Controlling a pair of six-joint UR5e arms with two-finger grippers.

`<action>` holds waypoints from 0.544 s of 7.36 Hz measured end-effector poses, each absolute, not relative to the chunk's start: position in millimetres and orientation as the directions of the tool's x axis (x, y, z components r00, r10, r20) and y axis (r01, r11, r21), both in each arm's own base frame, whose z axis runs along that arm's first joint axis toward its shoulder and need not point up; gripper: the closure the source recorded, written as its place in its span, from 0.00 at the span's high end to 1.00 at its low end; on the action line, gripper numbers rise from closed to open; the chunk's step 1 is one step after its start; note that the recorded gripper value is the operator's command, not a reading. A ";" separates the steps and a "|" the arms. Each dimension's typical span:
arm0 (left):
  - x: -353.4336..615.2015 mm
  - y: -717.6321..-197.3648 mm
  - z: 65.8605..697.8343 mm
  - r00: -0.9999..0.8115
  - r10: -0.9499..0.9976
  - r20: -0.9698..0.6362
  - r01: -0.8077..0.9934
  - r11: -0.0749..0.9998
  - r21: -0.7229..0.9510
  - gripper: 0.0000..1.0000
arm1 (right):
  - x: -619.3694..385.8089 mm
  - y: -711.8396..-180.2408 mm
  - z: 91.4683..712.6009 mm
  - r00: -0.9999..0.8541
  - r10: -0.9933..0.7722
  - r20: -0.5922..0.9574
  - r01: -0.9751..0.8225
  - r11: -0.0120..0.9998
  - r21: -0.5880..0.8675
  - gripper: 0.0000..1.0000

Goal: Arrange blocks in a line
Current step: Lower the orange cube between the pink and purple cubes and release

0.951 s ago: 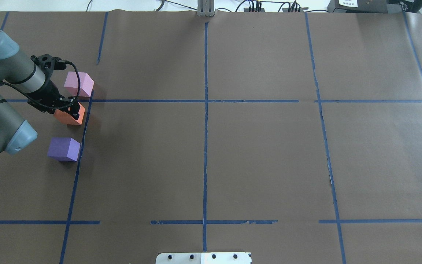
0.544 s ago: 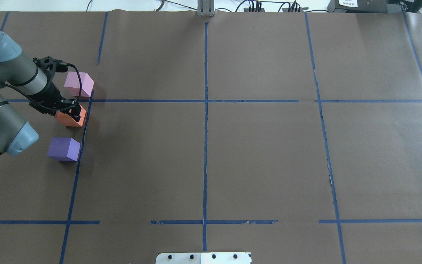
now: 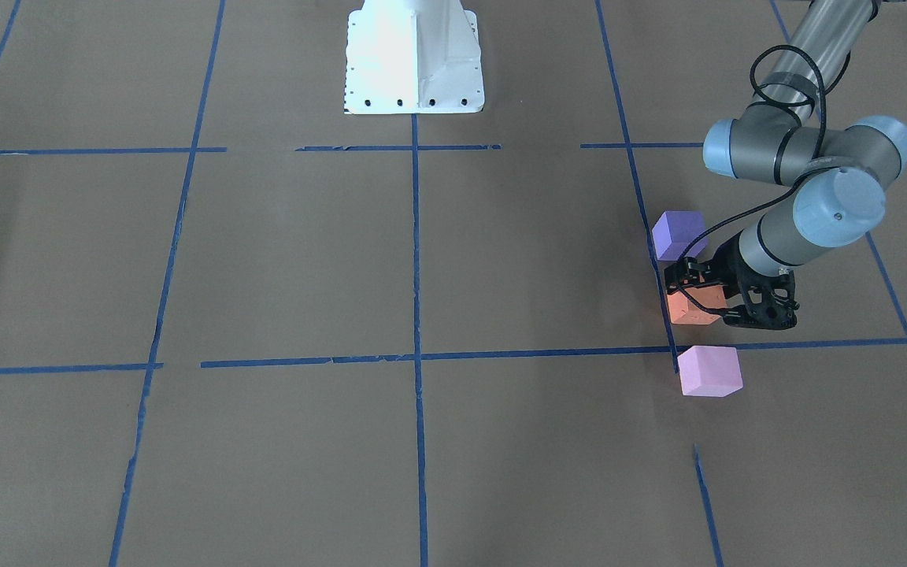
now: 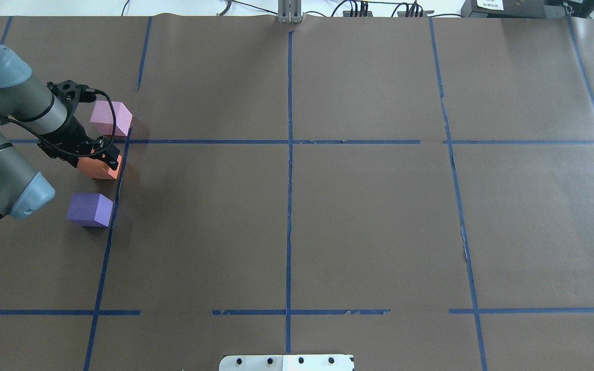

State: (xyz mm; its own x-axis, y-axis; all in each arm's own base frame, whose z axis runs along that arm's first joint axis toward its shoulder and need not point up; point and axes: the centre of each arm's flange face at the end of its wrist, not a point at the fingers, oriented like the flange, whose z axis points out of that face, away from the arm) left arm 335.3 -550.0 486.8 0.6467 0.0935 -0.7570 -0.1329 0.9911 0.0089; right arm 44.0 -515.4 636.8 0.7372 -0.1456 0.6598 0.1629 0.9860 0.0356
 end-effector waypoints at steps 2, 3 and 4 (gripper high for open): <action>331.3 -549.1 475.3 0.643 0.090 -0.760 -0.118 0.993 0.017 1.00 | 44.0 -515.4 636.8 0.737 -0.146 0.660 0.163 0.986 0.036 1.00; 326.6 -547.2 465.8 0.642 0.088 -0.761 -0.109 0.994 0.022 1.00 | 44.0 -515.4 636.8 0.737 -0.146 0.660 0.163 0.986 0.036 1.00; 321.6 -544.8 459.1 0.644 0.085 -0.760 -0.104 0.994 0.023 1.00 | 44.0 -515.4 636.8 0.737 -0.146 0.660 0.163 0.986 0.036 1.00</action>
State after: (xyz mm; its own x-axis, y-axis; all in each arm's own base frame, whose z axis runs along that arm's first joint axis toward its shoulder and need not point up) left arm 321.6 -544.8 459.1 0.6441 0.0846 -0.7602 -0.1037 0.9943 0.0228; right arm 44.0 -515.4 636.8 0.7372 -0.1456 0.6598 0.1629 0.9860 0.0356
